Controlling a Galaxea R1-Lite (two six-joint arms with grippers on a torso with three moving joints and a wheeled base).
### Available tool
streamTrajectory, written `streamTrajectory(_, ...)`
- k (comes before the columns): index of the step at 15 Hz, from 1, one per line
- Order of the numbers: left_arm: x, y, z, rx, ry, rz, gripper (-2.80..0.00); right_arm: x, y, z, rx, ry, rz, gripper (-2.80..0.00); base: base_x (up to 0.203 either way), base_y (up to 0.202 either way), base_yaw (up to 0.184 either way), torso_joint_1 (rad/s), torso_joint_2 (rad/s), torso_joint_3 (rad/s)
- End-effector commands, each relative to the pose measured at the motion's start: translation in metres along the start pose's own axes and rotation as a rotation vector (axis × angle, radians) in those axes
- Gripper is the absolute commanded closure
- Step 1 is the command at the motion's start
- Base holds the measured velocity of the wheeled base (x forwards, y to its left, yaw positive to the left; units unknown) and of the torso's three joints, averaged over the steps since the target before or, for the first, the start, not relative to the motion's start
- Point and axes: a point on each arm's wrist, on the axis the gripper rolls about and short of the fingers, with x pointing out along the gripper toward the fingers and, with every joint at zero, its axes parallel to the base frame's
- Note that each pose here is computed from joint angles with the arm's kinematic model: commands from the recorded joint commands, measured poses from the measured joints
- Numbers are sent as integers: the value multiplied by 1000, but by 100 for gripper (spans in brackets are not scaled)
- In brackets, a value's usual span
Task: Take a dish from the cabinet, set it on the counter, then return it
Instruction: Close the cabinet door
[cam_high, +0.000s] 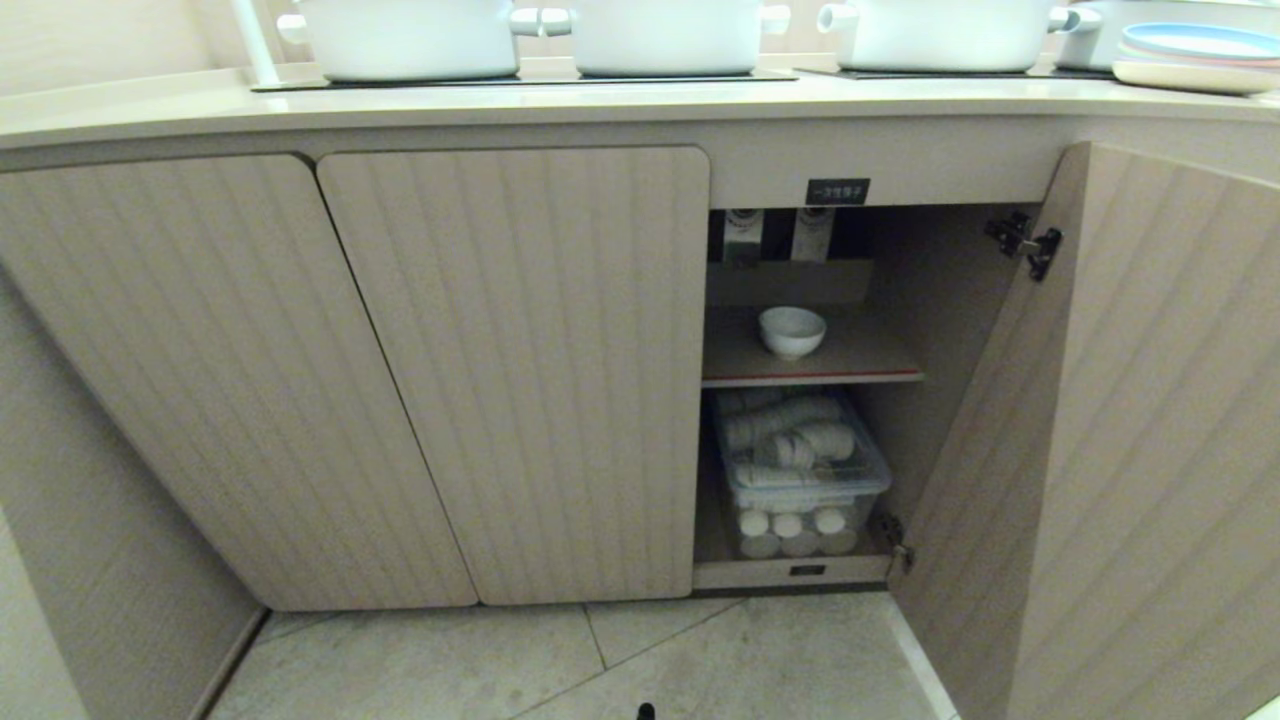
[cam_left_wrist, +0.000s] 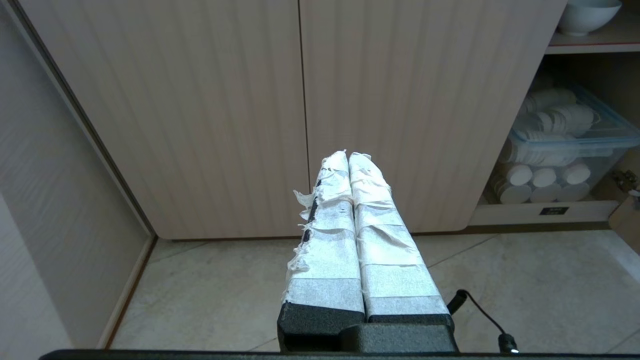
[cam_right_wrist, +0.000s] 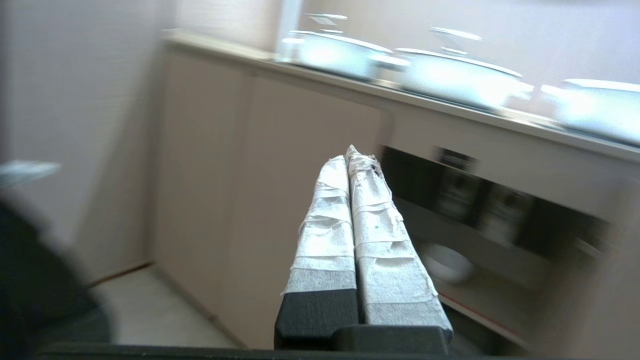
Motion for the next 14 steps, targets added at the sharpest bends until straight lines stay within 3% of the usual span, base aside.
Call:
streamTrajectory(1, 0, 0, 0, 0, -2, 0, 0, 0, -4, 3, 0, 13, -134, 0, 0, 0, 0, 0, 0, 0)
streamTrajectory(7, 0, 0, 0, -2, -1, 2, 0, -6, -16, 13, 3, 159, -672, 0, 0, 0, 0, 0, 0, 0)
streamTrajectory(14, 0, 0, 0, 0, -2, 0, 0, 7, -16, 30, -4, 299, -900, 0, 0, 0, 0, 0, 0, 0)
